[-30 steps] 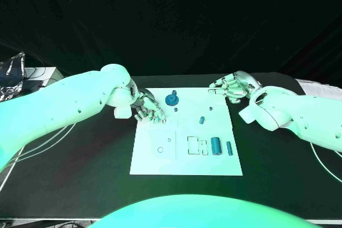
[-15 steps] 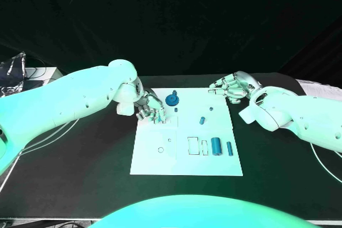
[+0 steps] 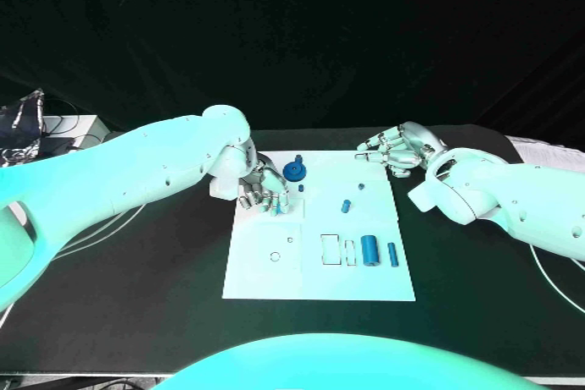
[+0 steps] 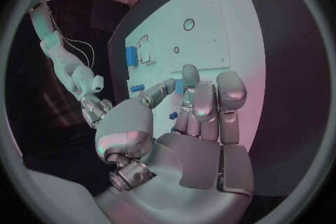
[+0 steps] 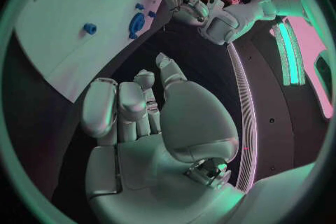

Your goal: Assemble the parts on the task board

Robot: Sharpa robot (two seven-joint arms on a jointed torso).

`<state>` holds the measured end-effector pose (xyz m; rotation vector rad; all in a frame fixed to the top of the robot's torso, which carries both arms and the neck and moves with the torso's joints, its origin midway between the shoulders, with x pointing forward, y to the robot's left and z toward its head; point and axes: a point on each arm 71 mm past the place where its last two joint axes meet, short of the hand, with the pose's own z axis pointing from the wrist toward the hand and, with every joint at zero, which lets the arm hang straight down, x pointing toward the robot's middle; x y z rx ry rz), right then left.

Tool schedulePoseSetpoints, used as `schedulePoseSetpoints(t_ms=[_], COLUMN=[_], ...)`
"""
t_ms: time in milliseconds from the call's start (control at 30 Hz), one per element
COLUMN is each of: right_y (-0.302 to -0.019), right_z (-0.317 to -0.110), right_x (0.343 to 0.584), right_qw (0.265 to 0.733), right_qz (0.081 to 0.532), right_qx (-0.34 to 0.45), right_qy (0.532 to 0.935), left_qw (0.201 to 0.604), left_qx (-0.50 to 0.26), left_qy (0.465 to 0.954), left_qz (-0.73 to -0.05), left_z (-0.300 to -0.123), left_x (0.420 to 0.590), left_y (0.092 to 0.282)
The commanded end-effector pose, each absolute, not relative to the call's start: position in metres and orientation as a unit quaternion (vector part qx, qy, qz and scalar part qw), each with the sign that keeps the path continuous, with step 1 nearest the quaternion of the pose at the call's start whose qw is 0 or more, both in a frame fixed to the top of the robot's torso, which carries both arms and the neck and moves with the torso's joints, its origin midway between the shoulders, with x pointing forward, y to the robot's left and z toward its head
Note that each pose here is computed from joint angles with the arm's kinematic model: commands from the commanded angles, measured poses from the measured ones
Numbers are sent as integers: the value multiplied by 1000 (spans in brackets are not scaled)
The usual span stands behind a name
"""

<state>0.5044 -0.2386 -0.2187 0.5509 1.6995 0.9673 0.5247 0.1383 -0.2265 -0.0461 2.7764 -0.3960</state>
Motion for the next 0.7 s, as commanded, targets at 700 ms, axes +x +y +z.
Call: schedulePoseSetpoints(t_ms=[700], right_y=[-236], right_z=[-219], right_x=[504], right_qw=[523], right_qz=[411], right_qx=[221], right_qy=[713], left_qw=[159], left_qx=[-12], left_qy=[982], left_qz=[-101], left_z=[-230], left_x=[531], left_y=[136])
